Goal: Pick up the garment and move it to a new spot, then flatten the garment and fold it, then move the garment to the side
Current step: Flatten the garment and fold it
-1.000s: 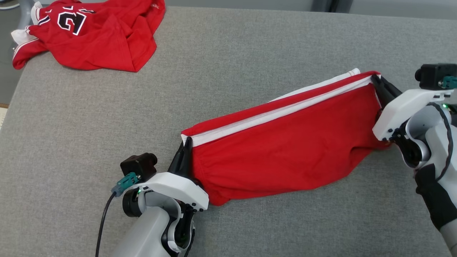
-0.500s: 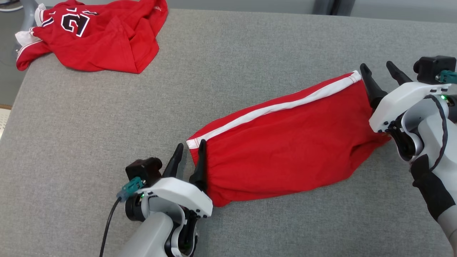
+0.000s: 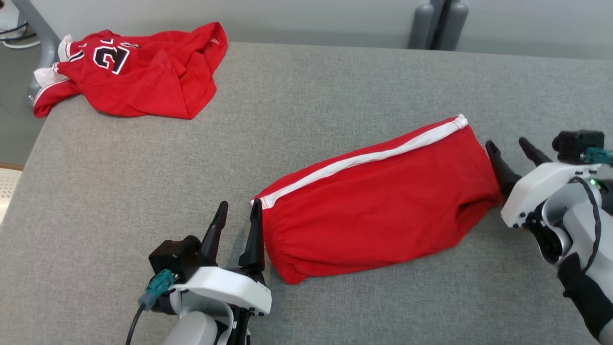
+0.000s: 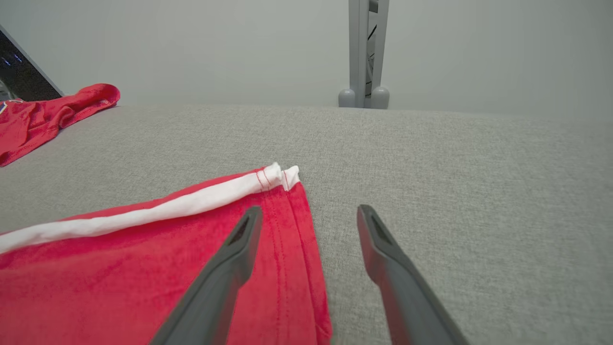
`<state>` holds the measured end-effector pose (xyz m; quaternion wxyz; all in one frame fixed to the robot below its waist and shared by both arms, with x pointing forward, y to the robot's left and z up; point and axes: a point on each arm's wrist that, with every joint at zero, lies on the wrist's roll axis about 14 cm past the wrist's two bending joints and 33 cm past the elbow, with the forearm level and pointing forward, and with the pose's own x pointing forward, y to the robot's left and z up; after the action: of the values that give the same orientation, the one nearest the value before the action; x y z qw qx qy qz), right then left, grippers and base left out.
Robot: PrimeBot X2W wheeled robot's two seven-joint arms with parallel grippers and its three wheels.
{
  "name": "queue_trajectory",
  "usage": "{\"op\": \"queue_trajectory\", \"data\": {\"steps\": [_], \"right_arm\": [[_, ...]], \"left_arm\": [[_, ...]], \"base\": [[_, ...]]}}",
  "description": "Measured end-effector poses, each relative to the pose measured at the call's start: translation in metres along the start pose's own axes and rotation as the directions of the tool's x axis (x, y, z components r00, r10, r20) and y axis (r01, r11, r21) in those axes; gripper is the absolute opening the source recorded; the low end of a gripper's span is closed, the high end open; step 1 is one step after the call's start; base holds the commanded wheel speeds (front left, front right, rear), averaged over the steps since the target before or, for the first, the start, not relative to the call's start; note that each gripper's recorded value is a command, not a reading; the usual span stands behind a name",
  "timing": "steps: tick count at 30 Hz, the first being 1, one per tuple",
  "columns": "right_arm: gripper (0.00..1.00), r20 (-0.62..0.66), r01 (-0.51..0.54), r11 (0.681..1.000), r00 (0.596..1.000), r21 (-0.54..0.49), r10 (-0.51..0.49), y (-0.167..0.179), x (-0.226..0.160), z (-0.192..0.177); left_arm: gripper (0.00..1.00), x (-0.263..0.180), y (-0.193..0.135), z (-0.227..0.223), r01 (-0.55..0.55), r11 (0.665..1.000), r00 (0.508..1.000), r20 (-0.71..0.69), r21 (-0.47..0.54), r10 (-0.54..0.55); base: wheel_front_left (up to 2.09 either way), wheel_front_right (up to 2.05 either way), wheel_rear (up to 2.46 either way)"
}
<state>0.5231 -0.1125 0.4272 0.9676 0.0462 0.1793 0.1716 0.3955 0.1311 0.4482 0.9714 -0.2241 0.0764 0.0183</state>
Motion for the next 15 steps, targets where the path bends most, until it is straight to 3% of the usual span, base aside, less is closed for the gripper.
{"op": "queue_trajectory", "data": {"steps": [5,15], "right_arm": [[1.00,-0.047,0.015,1.000,0.999,0.015,-0.015,-0.001,-0.009,-0.013],[1.00,-0.161,0.043,0.998,0.986,0.047,-0.034,0.004,-0.015,-0.043]], "left_arm": [[1.00,-0.010,-0.003,0.021,0.019,1.000,0.997,0.075,0.025,-0.021],[1.00,-0.034,0.021,0.035,-0.056,0.998,0.990,0.127,0.018,0.053]], "base": [[0.00,0.00,0.00],[0.00,0.00,0.00]]}}
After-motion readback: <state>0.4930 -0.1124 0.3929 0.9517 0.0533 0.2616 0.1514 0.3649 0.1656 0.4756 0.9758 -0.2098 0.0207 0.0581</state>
